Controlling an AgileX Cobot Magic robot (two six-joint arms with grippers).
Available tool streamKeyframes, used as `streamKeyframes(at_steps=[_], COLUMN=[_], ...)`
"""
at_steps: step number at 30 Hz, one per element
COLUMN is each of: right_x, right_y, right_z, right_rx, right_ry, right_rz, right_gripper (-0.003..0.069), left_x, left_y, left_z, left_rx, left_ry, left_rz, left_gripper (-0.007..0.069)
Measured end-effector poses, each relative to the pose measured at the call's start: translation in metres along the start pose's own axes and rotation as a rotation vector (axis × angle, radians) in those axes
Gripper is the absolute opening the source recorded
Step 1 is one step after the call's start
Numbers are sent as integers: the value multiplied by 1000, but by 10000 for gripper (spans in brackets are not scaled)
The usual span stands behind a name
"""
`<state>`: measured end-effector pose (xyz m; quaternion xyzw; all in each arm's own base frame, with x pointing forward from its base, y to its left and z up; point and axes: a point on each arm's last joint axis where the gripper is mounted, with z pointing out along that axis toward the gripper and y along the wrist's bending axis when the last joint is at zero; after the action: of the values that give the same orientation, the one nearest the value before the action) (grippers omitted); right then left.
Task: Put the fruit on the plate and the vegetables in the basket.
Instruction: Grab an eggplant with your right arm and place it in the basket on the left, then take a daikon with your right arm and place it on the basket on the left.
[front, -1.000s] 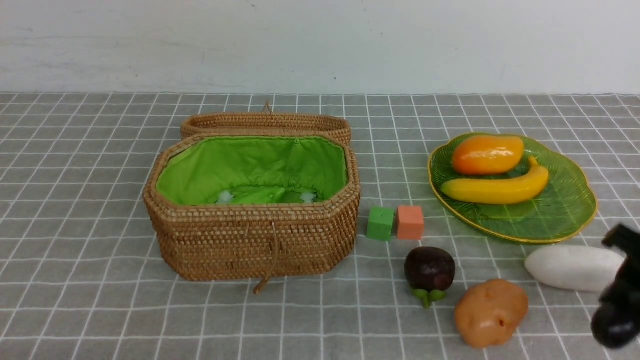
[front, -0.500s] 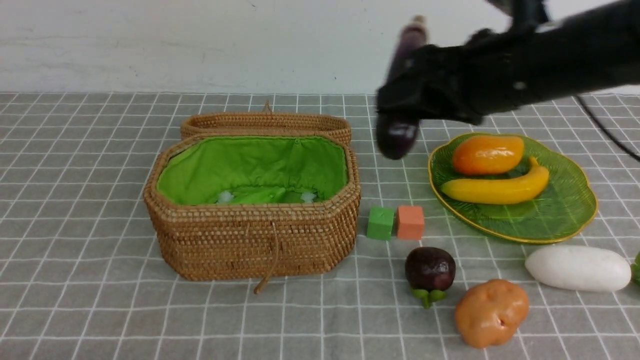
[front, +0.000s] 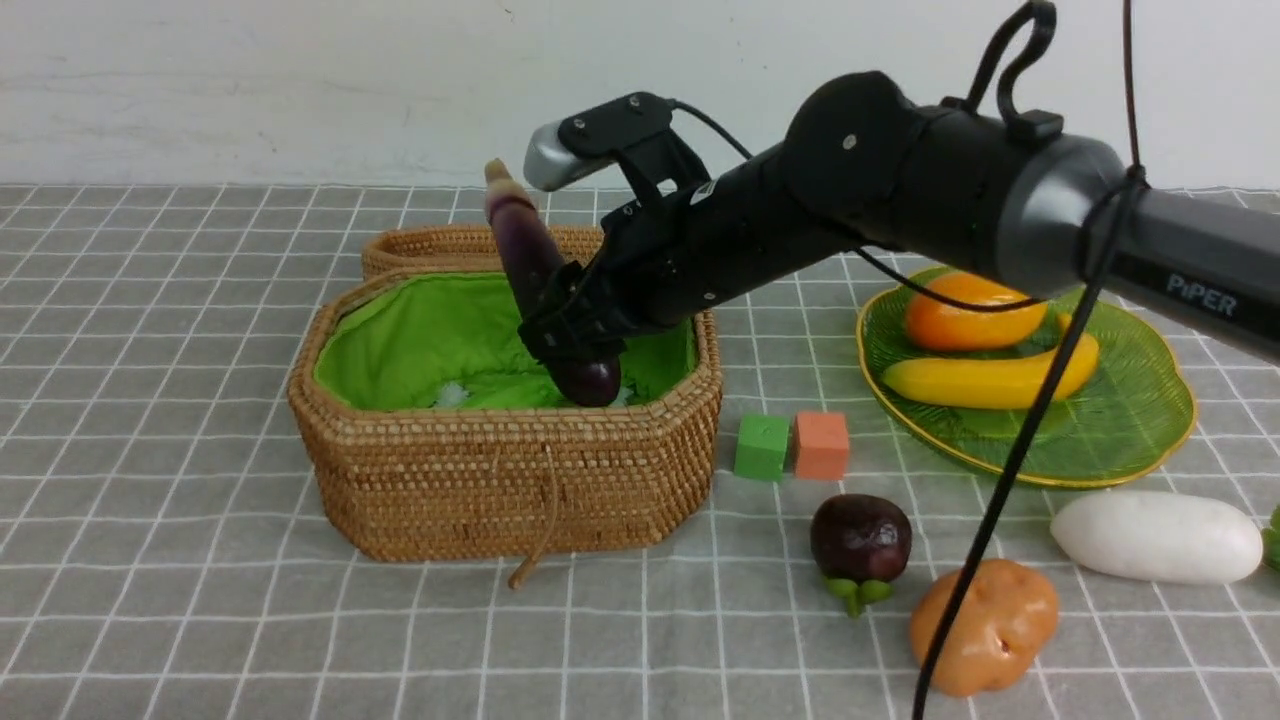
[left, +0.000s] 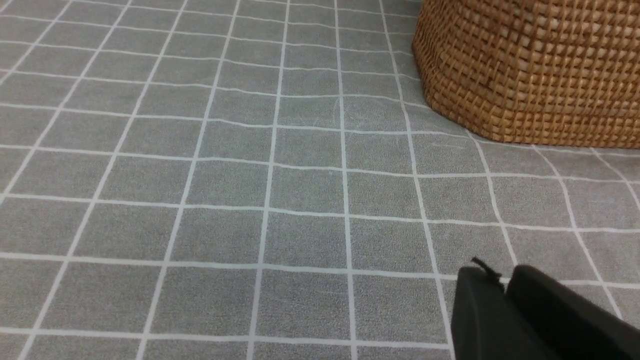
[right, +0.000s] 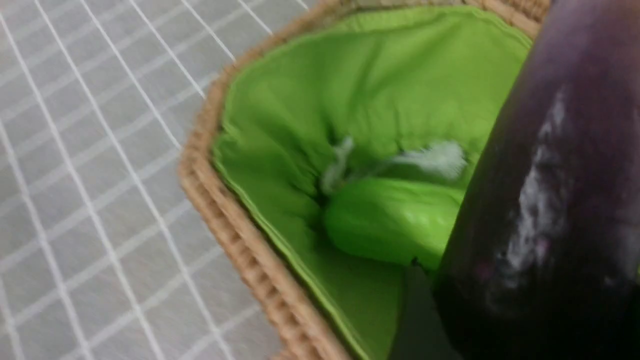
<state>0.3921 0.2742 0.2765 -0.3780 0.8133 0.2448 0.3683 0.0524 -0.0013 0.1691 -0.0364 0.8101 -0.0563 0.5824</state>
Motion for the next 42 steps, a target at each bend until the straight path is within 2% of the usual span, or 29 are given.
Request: streamKeyframes(at_steps=[1,3,5,7,10,13,18,24,30,39,42], right_x=[1,3,4,6,1,-7,-25,-28,-10,23,26], right_y=[-1,-1,0,2,4,8,19,26,27,56,58], right_z=[0,1,0,-1,-10,-25,-68,-98,-117,-135,-155], right_rx=[7,13,4,-15,-8,5,44,86,198,221,279], right_ry=[8,27,43,69,63,49,22,63,267,405,380], right_rz=[-14,-20,-14,11,56,63,69,214,380,406,427], right_gripper=[402,450,507,621,676,676,622,553,541,540,540], left_x=[0,0,0,0,0,0,0,0,0,0,0], left_y=[0,0,0,0,0,0,0,0,0,0,0], left_z=[0,0,0,0,0,0,0,0,0,0,0], left_rx=[0,0,0,0,0,0,0,0,0,0,0], left_ry=[0,0,0,0,0,0,0,0,0,0,0], left_rz=[0,0,0,0,0,0,0,0,0,0,0], left_gripper=[74,74,74,74,74,74,74,74,74,74,74])
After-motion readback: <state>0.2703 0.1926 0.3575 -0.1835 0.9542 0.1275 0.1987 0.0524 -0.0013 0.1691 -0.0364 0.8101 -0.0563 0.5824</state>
